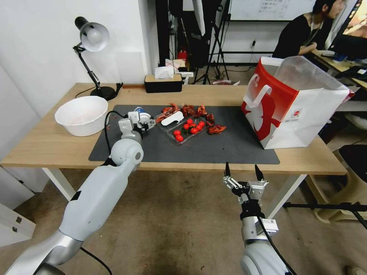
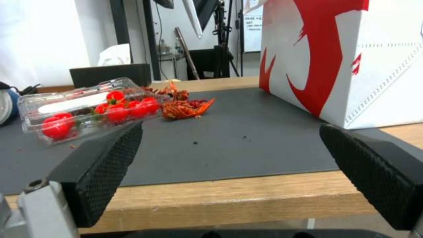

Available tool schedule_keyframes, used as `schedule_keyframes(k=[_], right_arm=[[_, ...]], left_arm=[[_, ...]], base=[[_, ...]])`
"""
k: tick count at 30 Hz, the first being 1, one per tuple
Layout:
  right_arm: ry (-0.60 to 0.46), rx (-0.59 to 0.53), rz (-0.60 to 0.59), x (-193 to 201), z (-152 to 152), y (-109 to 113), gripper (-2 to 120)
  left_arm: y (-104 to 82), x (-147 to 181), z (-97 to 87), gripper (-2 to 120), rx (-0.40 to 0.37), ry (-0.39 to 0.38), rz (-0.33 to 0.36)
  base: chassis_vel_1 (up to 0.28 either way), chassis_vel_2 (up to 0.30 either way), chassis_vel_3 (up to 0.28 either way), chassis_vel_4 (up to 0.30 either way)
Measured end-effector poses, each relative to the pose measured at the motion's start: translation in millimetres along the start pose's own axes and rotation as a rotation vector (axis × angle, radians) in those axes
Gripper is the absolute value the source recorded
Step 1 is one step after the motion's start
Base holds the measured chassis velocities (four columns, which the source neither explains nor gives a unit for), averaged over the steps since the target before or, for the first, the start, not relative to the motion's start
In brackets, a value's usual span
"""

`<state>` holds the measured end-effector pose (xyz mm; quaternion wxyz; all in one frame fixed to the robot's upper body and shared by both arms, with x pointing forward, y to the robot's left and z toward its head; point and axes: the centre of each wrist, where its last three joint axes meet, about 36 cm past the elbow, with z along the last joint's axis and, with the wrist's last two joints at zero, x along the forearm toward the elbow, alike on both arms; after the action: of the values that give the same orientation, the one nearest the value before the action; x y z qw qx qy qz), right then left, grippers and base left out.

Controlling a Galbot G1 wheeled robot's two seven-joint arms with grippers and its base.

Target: Pick up the trash from the table and place it into the takeout bag.

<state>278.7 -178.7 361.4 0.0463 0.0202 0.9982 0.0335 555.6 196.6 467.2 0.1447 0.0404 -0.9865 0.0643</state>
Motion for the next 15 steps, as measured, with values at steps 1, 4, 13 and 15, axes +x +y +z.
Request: schedule_keyframes(k=[1,4,13,15], right_arm=[[0.0,0.0,0.0,0.2,0.1,-0.1,100],[0.0,0.0,0.001,0.3,0.1,-0.3,100],[-0.003,0.001,0.003,0.0,-0.5,-1.1,100],[-0.002,0.001,0.004,0.3,-0.3,-1.0,100]], left_arm=[[-2.2,-0.6,-0.7,99,-0.001,0.009,-0.005],[-4.9,-1.0,-0.8,97,-0.001,0.023,-0.011],[-10.2,-3.9,-0.6,73,0.006,0.055,-0.02],[-9.8,-4.4,-0.5,70,0.005,0.055,-0.022]], base=[[0.0,0.0,0.0,0.0],[0.0,0.0,0.0,0.0],[0.0,0.0,0.0,0.0],[0.0,0.0,0.0,0.0]])
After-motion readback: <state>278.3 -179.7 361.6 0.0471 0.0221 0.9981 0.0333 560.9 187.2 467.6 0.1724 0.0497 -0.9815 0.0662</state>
